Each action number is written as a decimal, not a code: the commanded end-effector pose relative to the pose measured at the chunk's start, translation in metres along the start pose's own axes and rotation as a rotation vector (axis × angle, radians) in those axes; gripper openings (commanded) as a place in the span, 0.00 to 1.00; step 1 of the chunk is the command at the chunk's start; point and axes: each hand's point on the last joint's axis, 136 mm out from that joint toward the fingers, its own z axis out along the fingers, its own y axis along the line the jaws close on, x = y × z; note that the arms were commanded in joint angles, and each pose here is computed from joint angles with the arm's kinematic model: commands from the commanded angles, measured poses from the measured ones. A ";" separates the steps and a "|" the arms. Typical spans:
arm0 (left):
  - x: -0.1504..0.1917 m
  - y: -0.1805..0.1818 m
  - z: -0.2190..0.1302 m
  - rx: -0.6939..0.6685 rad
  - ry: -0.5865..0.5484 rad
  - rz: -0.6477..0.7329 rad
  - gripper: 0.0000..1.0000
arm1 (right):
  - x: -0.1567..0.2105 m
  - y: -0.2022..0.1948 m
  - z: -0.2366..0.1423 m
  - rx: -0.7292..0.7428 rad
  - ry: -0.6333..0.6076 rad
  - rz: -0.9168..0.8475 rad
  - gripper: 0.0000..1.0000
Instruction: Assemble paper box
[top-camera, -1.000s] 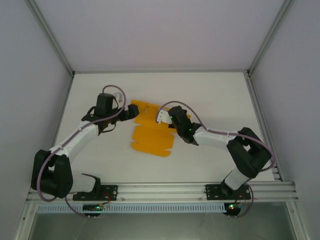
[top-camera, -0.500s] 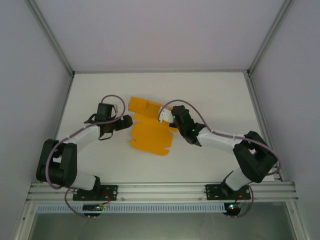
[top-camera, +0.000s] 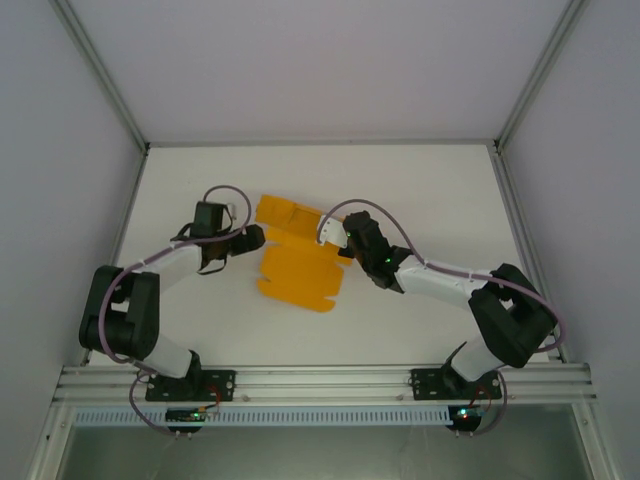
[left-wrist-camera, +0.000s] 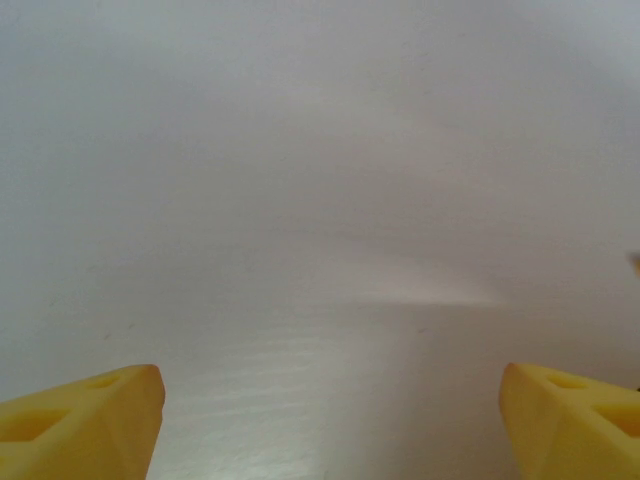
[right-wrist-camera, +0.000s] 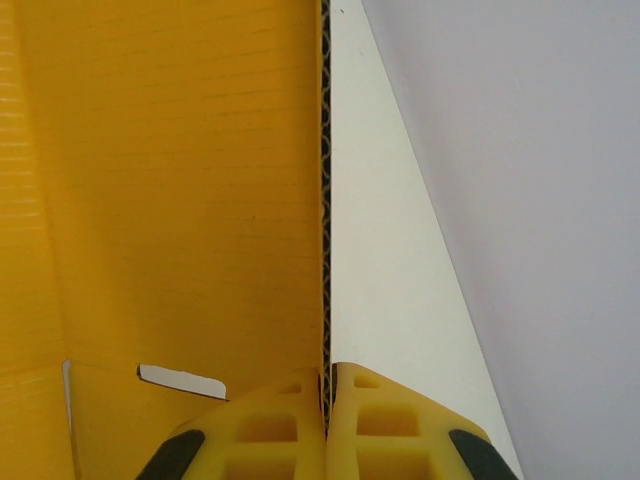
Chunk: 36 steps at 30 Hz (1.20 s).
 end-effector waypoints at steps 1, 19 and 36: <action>-0.003 -0.026 -0.002 0.150 -0.022 0.063 0.84 | -0.002 -0.002 -0.004 -0.009 -0.017 0.046 0.00; 0.017 -0.093 0.006 0.515 0.008 0.118 0.65 | -0.014 0.007 0.002 -0.066 -0.052 0.089 0.00; 0.024 -0.089 0.019 0.489 0.030 0.053 0.00 | -0.012 0.010 -0.007 -0.083 -0.082 0.120 0.00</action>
